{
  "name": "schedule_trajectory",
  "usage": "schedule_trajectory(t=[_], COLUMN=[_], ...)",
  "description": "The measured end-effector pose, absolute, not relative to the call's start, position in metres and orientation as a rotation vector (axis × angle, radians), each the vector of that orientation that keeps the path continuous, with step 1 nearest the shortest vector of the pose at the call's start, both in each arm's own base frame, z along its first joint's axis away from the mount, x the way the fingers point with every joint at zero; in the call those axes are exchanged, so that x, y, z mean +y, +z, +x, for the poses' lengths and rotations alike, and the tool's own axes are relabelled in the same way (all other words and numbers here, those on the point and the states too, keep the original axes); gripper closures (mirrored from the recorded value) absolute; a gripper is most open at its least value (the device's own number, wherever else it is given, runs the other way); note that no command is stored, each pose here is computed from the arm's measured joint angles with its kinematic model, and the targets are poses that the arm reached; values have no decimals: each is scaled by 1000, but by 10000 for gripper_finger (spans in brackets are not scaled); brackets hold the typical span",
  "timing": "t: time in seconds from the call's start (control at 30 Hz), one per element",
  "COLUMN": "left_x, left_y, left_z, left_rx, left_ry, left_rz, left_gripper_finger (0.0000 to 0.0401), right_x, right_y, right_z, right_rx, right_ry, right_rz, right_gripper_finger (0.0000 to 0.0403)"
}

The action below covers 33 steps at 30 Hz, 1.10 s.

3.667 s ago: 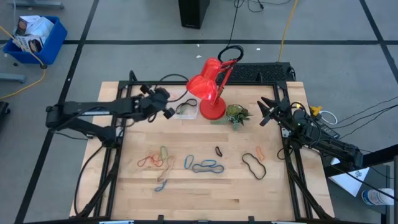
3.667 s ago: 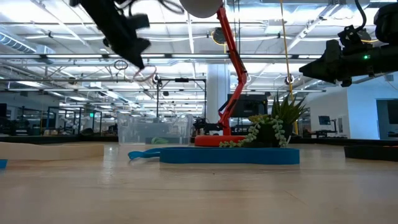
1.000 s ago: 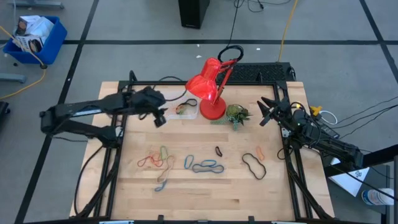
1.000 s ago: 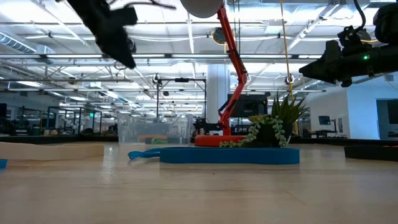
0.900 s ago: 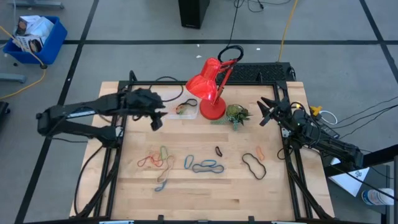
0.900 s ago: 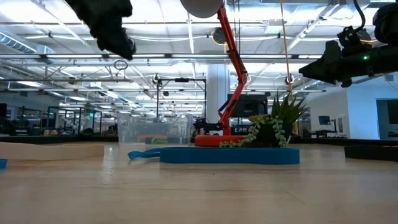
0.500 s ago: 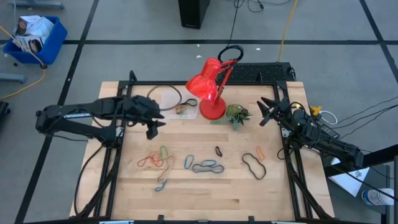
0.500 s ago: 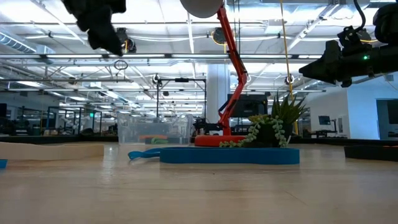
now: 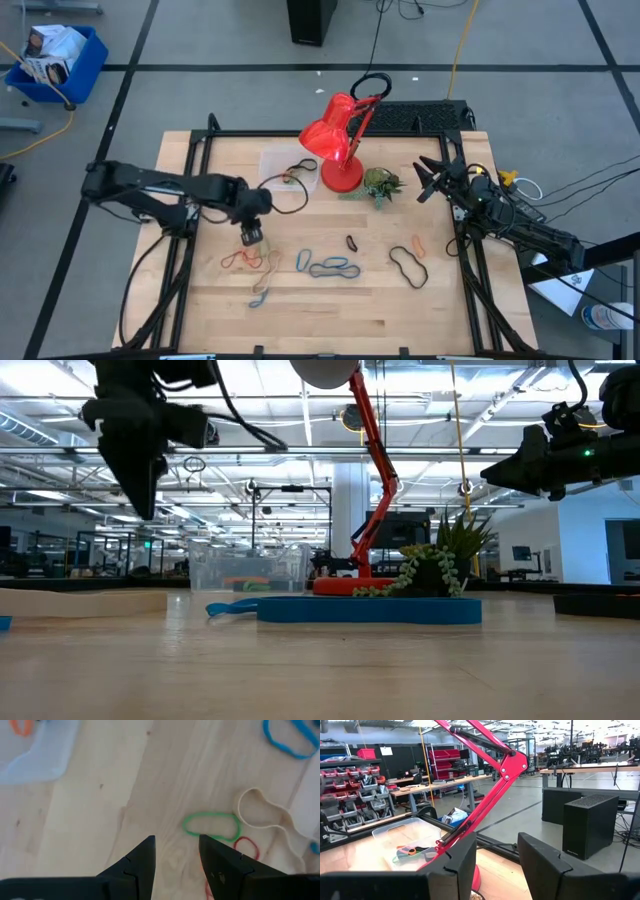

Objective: Pick and place rubber bands into bin
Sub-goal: Put the green rubber band into the transparent bin

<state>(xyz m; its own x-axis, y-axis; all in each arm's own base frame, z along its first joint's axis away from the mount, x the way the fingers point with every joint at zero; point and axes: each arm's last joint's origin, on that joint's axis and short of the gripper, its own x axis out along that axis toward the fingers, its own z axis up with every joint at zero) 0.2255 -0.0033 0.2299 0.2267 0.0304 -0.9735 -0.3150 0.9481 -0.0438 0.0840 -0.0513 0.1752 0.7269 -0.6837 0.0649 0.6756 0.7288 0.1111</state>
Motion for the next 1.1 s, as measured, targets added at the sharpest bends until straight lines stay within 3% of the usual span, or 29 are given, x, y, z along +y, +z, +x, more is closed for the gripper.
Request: schedule_trajectory(t=[0.73,1.1], left_x=[-16,-16], left_y=[164,134], left_z=[259,241], left_rx=[1476,1524], left_ry=[121,138], left_rz=[-196,-236], left_gripper_finger=[242,243], right_x=[-52,-52], right_y=[174,174], right_z=[85,85], right_rx=[-94,-87], right_ry=[-750,-751], right_rz=[83,83], right_gripper_finger=[261,261])
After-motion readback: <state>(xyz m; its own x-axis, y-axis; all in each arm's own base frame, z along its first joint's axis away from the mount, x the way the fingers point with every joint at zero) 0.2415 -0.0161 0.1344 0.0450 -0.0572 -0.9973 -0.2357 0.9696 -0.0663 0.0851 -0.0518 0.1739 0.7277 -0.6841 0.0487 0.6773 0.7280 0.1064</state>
